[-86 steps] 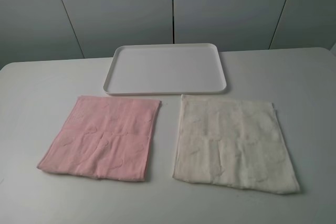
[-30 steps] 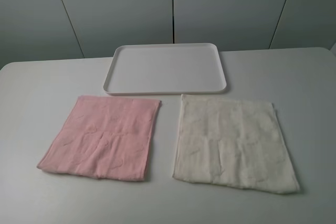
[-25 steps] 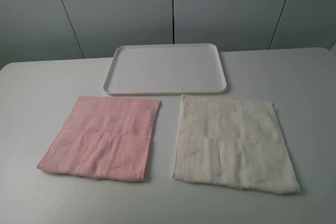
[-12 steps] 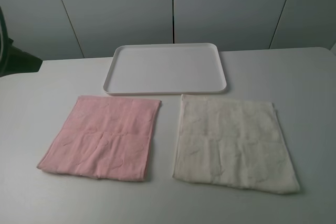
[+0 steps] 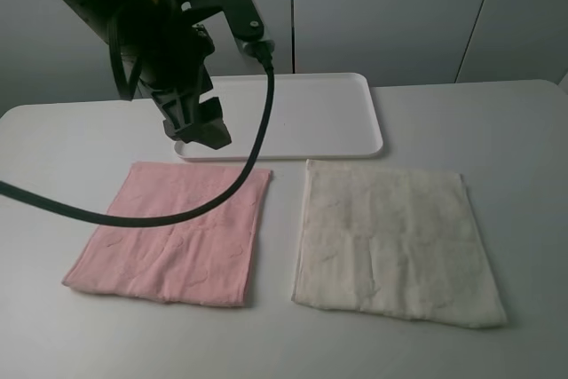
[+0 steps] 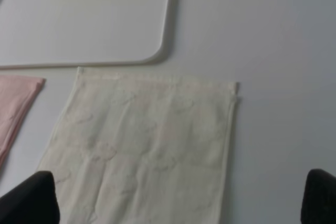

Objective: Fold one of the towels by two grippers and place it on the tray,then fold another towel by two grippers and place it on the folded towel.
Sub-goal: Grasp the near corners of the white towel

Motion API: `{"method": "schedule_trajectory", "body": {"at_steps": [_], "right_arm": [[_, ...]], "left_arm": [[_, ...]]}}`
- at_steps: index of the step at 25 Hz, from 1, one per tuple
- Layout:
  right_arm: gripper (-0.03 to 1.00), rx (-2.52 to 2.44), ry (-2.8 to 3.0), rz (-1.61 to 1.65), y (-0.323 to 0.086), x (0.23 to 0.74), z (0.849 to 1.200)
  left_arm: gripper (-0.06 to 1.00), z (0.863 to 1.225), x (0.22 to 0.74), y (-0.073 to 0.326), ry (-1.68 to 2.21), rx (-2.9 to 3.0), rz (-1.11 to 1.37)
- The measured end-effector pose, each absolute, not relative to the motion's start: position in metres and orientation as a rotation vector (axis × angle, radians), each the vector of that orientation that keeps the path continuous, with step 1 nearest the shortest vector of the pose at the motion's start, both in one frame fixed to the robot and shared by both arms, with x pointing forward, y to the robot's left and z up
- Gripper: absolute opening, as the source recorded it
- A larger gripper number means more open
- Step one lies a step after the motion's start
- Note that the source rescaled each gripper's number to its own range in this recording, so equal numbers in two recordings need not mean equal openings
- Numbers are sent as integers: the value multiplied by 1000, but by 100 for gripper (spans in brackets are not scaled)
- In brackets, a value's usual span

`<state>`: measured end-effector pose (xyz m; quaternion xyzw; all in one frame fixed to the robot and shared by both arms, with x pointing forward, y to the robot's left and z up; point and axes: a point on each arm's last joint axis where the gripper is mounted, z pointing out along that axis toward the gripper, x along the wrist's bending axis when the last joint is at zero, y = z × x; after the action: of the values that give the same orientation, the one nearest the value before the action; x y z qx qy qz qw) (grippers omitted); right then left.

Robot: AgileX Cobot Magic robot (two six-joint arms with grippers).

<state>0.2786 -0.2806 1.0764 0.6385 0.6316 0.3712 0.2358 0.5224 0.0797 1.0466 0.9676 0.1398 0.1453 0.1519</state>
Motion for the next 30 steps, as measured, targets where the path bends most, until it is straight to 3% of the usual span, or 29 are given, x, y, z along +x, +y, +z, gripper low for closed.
{"method": "schedule_trajectory", "body": {"at_steps": [6, 12, 20, 30], "right_arm": [[100, 1761, 1746, 1009, -280, 278, 1075], [100, 1759, 1745, 1002, -281, 278, 1075], [100, 1814, 1803, 927, -282, 282, 1070], [100, 1812, 1874, 874, -282, 287, 1067]], "left_arm": [[100, 996, 516, 1, 75, 3001, 245], [100, 940, 491, -36, -112, 3132, 101], [100, 935, 453, -63, -242, 3098, 47], [100, 926, 452, -62, -240, 3125, 8]]}}
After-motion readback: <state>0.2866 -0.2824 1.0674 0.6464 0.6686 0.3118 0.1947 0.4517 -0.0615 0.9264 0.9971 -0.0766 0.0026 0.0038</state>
